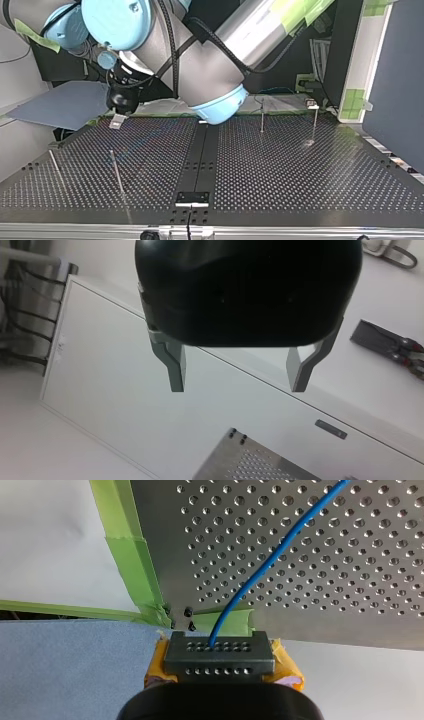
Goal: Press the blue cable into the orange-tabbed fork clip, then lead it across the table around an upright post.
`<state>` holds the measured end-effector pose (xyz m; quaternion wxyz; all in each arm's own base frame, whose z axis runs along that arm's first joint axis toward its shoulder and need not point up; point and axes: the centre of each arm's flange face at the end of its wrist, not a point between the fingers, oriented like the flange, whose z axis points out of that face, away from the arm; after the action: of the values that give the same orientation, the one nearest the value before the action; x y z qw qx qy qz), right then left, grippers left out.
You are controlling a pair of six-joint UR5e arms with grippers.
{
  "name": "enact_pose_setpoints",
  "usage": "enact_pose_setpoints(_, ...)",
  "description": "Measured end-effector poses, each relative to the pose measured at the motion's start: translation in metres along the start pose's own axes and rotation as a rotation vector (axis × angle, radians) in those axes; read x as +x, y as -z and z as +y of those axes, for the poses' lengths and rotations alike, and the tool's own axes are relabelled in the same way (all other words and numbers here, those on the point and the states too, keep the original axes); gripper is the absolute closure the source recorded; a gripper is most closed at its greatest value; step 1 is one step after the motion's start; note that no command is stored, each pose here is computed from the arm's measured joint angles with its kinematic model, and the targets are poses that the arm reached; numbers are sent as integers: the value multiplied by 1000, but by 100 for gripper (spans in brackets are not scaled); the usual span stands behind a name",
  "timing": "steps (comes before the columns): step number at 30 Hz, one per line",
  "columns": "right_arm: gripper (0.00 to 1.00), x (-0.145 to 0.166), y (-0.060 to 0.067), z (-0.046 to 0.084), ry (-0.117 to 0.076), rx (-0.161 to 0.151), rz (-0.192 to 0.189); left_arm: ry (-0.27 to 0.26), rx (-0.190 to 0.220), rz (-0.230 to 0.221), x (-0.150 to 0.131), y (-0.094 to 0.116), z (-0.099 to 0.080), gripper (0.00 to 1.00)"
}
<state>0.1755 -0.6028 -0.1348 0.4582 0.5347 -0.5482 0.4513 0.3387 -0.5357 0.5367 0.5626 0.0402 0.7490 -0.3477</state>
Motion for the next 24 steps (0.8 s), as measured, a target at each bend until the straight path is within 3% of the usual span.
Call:
enact_pose_setpoints(9, 100, 0, 0, 0, 0, 0, -2, -23, -50, -37, -29, 12, -8, 0)
enact_pose_setpoints(16, 100, 0, 1, -1, 0, 1, -3, -59, -119, -59, -35, 12, 1, 0)
enact_pose_setpoints(24, 100, 0, 1, -1, 1, 2, -4, -63, -119, -80, -31, 7, 4, 0)
